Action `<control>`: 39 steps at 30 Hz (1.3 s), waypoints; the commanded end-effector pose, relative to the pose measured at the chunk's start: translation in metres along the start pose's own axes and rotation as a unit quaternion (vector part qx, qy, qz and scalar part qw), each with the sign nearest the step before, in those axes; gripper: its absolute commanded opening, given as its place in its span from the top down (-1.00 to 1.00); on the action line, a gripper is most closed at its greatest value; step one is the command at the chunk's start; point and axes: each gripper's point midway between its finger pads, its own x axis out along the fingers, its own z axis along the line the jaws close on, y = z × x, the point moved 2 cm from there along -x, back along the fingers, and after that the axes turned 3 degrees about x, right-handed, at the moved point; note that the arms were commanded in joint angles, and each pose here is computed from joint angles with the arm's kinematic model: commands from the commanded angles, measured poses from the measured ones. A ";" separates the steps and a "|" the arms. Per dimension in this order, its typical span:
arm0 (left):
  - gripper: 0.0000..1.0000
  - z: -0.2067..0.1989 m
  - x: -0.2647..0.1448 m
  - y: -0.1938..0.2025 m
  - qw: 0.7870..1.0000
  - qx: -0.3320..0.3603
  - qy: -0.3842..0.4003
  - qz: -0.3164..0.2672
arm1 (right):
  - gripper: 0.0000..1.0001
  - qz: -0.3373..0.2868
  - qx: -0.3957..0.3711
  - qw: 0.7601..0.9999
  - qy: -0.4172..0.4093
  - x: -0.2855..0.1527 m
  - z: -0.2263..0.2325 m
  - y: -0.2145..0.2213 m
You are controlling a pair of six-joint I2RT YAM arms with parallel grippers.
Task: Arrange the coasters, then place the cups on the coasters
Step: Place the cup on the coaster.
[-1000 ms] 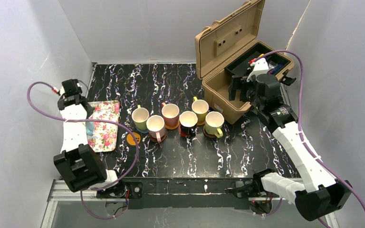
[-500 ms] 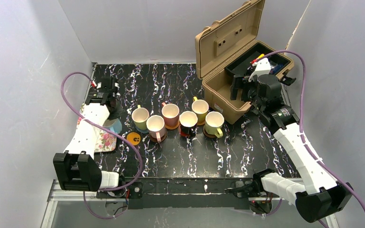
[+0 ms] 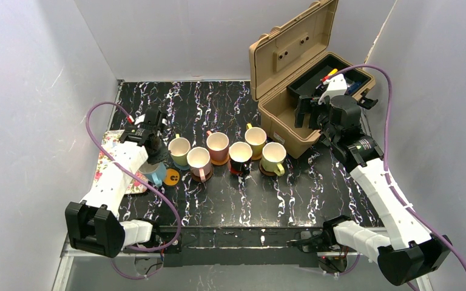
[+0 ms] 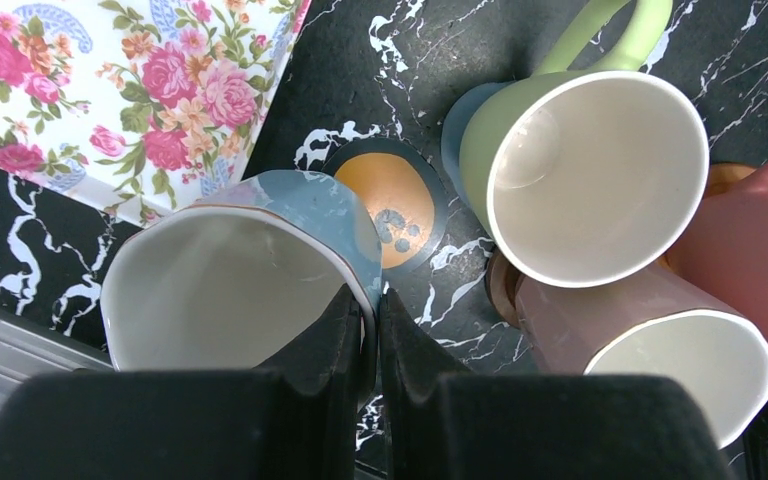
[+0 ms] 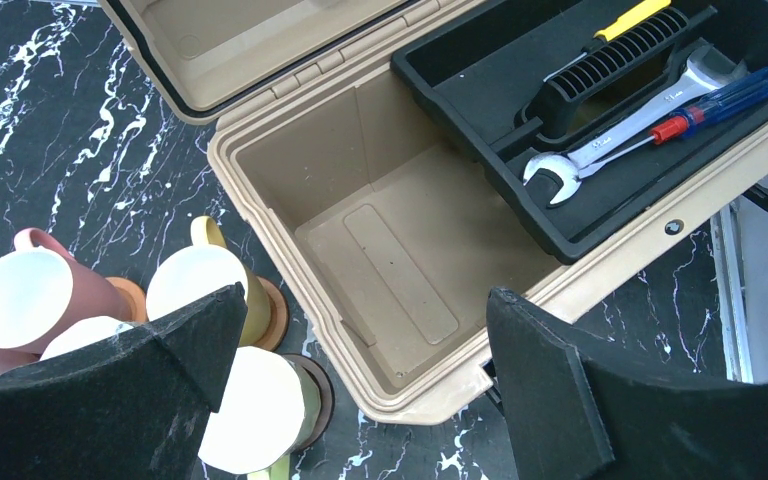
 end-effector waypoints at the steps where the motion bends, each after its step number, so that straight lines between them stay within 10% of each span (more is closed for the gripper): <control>1: 1.00 -0.001 -0.005 -0.003 0.999 -0.033 0.005 -0.031 | -0.97 -0.036 0.002 0.999 0.004 -0.005 -0.002 -0.021; 39: 1.00 -0.034 0.023 0.018 0.999 0.047 0.007 -0.006 | -0.97 -0.029 0.000 1.000 0.006 0.001 -0.001 -0.018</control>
